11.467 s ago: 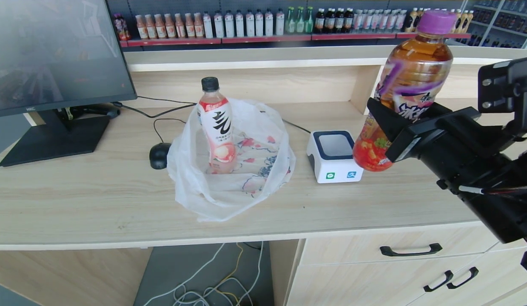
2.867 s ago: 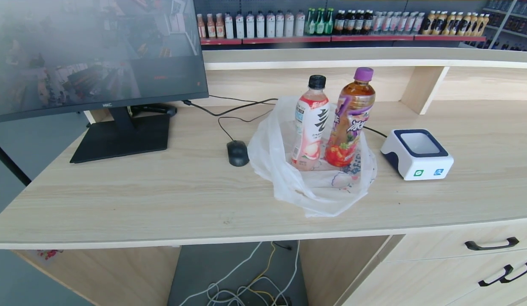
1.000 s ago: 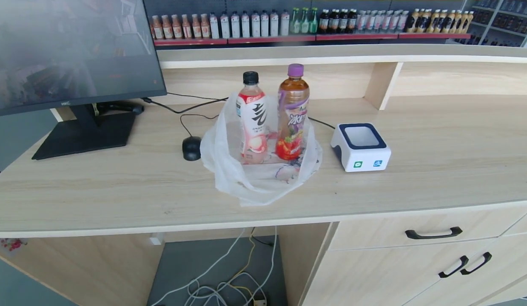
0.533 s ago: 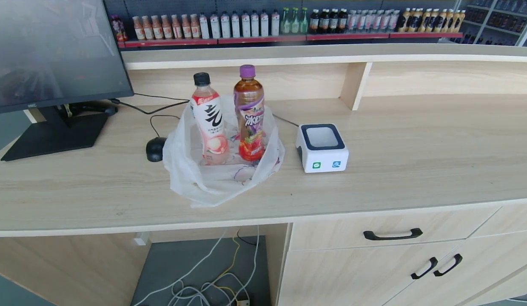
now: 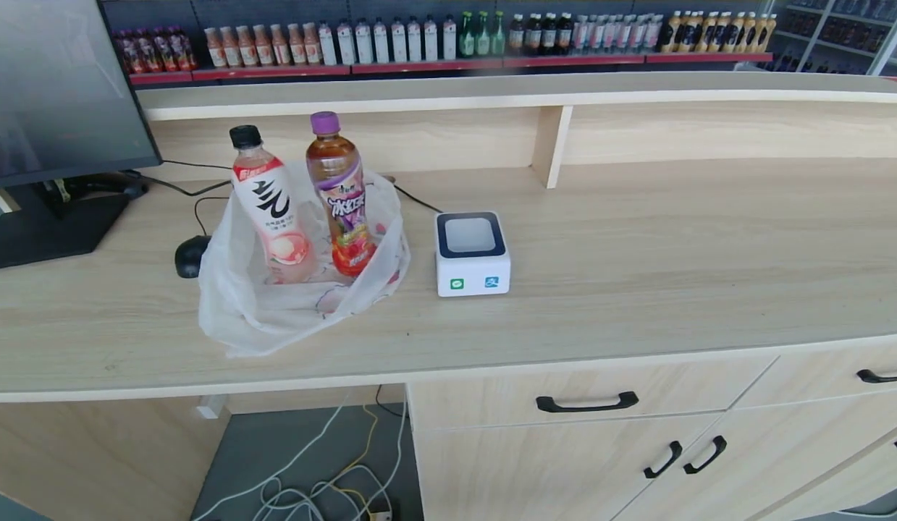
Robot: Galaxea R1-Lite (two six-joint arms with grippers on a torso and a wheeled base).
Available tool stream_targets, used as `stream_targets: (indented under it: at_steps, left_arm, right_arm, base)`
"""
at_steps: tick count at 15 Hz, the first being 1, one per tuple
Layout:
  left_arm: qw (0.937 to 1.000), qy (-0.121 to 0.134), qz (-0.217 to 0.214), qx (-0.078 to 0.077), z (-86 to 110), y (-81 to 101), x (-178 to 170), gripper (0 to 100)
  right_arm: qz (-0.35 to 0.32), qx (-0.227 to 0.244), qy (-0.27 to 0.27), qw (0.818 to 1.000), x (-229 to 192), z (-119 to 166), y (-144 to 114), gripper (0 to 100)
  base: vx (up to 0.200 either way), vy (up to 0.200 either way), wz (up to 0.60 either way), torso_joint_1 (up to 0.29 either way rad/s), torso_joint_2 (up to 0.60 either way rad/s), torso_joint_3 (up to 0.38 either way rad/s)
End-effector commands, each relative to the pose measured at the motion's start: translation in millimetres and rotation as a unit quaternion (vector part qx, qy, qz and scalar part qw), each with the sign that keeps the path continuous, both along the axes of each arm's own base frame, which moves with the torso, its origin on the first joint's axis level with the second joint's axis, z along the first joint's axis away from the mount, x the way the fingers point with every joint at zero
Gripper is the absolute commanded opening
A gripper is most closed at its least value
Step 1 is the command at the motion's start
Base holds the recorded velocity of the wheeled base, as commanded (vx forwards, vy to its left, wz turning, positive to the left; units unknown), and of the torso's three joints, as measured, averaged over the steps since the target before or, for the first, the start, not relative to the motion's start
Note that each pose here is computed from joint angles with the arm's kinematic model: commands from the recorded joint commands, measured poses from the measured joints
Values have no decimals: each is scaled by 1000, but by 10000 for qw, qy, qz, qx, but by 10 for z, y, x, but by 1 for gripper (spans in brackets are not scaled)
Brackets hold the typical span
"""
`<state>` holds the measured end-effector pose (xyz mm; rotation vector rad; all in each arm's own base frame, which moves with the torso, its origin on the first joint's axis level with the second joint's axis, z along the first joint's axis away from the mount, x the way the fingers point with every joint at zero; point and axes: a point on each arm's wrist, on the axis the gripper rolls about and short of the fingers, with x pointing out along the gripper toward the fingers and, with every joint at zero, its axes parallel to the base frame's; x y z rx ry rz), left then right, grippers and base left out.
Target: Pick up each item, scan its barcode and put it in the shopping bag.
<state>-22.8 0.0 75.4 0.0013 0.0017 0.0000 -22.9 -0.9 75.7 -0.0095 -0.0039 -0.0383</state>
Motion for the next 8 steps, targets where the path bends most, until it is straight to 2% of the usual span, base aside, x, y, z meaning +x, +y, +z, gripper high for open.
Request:
stream_targets:
  at_steps: [1,8]
  left_arm:
    - [10000,-1,0,9,0,0,0,100]
    - [10000,-1,0,9,0,0,0,100]
  right_arm:
    - [0,-6,5,10000,1,1,0,100]
    - [0,-13,13,10000,1,-1,0,100]
  base:
    - [0,0,0,0,0,0]
    - [0,0,0,0,0,0]
